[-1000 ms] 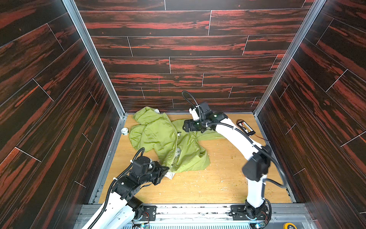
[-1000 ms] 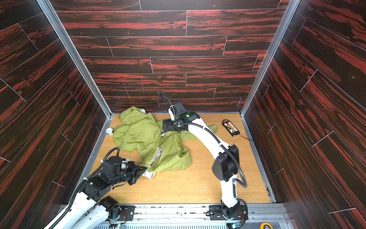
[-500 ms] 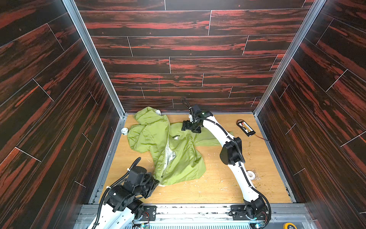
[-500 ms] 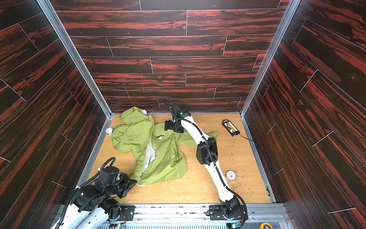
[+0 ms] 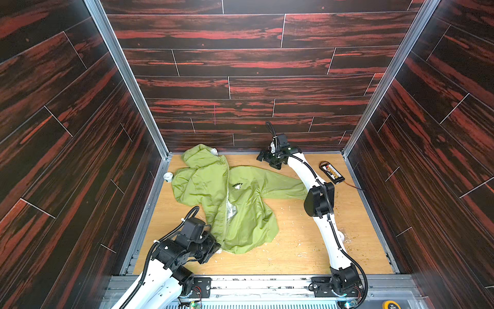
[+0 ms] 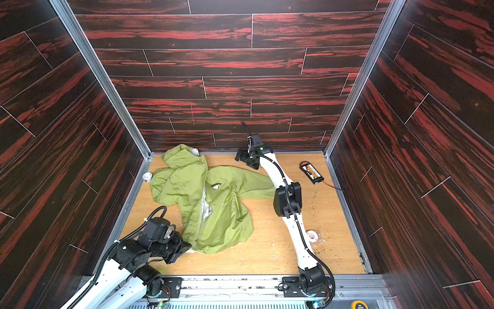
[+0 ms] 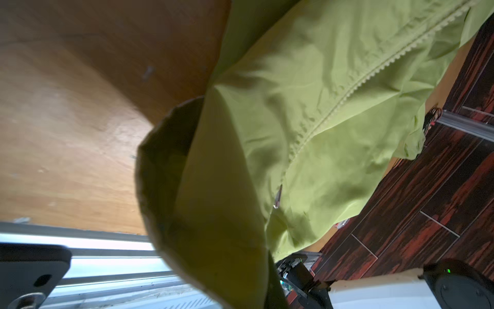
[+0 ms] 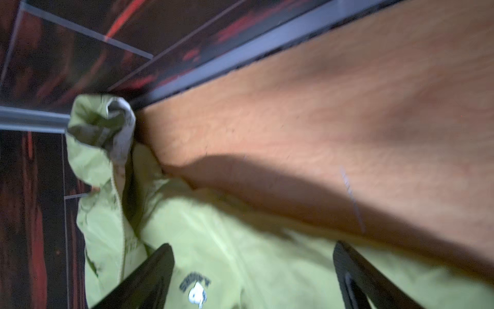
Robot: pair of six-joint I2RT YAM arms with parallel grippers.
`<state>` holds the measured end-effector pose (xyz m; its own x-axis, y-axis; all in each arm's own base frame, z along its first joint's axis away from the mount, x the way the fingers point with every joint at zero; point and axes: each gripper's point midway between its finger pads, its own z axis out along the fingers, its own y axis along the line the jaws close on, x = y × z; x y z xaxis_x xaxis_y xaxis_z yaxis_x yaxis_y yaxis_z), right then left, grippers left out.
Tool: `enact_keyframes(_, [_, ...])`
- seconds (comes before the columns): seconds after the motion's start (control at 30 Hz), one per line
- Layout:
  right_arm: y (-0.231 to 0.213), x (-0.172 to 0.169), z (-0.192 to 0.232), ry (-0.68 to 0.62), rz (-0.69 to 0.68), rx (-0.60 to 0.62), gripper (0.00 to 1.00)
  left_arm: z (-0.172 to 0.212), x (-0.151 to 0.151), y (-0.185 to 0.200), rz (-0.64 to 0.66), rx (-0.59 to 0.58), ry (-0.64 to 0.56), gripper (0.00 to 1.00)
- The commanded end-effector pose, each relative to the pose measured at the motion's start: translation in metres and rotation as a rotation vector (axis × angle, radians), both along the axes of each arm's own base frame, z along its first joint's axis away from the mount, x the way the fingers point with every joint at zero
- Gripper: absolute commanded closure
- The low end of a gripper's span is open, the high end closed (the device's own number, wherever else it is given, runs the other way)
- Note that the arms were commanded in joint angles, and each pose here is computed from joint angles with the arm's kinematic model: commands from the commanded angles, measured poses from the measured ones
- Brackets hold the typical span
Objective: Zip up the jacket
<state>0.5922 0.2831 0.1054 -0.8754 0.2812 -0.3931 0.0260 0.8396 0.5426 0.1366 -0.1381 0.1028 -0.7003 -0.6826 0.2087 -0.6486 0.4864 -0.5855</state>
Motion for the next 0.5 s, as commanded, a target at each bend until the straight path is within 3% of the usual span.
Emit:
enact_keyframes(0.0, [-0.005,0.009,-0.043,0.054,-0.014,0.027,0.03,0.007,0.007,-0.009,-0.018,-0.044,-0.029,1.0])
enact_keyframes(0.23, [0.013,-0.007,-0.069,0.129,0.095,0.103,0.04,0.001,0.016,-0.012,0.003,-0.047,-0.022,1.0])
enact_keyframes(0.47, [0.045,-0.026,-0.064,0.138,0.232,0.197,0.09,-0.001,0.017,-0.018,-0.018,-0.054,0.01,1.0])
